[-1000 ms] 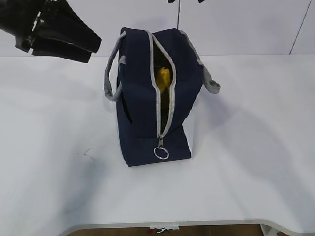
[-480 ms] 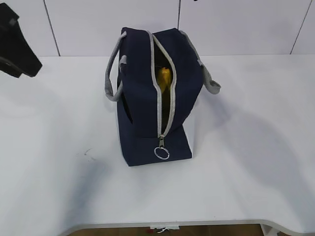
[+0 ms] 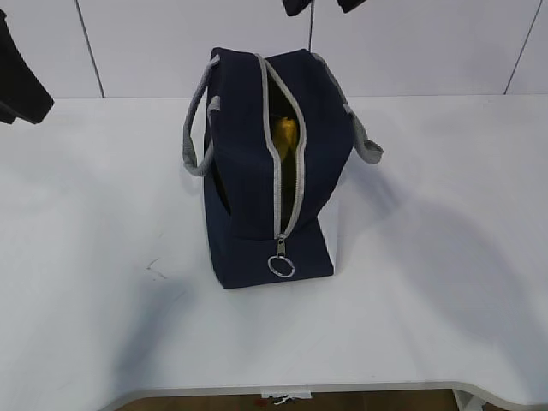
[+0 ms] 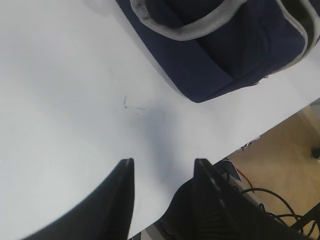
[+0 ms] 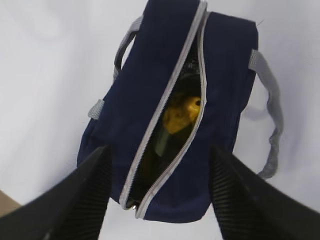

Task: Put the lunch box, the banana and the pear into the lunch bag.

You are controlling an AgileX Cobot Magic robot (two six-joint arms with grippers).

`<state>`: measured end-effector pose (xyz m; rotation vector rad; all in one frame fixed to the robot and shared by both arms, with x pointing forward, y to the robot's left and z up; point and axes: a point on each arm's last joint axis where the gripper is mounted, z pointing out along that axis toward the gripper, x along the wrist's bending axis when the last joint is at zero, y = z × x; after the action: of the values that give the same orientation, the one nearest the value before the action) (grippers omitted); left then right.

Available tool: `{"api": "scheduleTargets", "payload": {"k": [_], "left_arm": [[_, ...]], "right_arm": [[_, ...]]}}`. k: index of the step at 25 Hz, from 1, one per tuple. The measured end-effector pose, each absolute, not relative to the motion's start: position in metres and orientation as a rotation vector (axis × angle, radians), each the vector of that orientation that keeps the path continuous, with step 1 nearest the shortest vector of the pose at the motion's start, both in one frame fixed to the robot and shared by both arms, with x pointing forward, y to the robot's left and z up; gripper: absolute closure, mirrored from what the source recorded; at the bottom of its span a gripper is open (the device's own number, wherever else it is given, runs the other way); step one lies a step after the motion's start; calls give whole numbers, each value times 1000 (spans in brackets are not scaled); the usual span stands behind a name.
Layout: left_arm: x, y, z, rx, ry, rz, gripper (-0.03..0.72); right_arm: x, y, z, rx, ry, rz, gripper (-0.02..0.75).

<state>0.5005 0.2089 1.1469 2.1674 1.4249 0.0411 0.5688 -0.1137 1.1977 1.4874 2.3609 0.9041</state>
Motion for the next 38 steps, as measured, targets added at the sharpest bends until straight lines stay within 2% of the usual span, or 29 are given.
{"api": "scheduleTargets", "payload": {"k": [7,14,20,27,38], "left_arm": [[500,209,1147,2161,1433,35,401],[500,208,1147,2159,1433,31,409],[500,208,1147,2157,1432,29,414],[500,207,1148,2141,1429,6,429],[498,202,1150,2100,1414,-52,435]], "right_arm": [[536,-109,1193,1336,2280,984,248],[492,-139,1143,1266,2129,1147,249],[444,-170,1081,1160,1948,1336,249],[409,-189,1010,982,1878,1421,249],[416,-181,963,1093,1897,1482,249]]}}
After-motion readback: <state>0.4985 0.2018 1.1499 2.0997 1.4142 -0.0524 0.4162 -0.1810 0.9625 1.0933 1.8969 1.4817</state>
